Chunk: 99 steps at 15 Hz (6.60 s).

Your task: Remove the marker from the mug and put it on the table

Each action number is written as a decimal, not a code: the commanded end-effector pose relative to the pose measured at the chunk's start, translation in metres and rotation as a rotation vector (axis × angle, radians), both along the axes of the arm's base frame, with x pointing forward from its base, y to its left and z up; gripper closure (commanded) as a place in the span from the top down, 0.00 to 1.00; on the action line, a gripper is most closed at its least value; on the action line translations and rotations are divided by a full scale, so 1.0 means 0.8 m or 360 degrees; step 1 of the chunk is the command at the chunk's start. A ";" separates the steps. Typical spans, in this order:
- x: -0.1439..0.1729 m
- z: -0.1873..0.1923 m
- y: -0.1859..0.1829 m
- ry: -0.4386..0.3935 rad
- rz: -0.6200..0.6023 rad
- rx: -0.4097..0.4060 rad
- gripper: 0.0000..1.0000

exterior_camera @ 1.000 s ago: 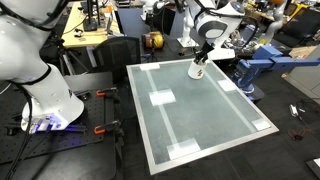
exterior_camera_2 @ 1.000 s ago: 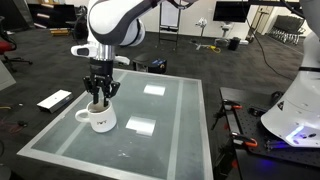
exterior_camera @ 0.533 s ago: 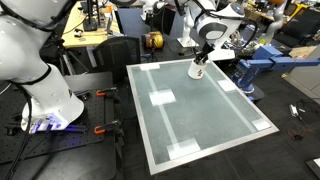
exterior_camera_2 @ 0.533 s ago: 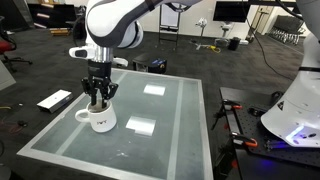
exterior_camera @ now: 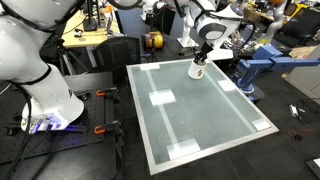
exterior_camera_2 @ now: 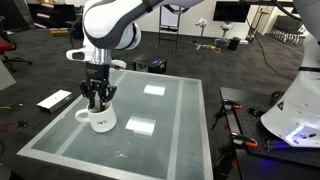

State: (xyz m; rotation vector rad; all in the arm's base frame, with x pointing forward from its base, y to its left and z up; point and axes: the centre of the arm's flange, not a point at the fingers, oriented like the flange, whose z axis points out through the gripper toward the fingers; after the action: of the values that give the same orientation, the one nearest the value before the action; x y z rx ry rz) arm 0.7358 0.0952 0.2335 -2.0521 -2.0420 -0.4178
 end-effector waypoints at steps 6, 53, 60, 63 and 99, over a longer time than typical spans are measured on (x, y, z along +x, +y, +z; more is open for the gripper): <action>0.014 -0.002 0.011 0.0052 0.0012 0.0002 0.17; -0.253 0.135 -0.082 0.0212 -0.1104 -0.0245 0.03; -0.237 0.034 -0.118 0.0489 -0.1282 -0.0303 0.03; -0.235 -0.006 -0.128 0.0605 -0.1310 -0.0334 0.03; -0.219 0.074 -0.112 0.0435 -0.1477 -0.0450 1.00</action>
State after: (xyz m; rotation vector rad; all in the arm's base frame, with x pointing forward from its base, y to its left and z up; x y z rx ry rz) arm 0.5606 0.0056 0.2930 -2.9407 -0.9340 0.0403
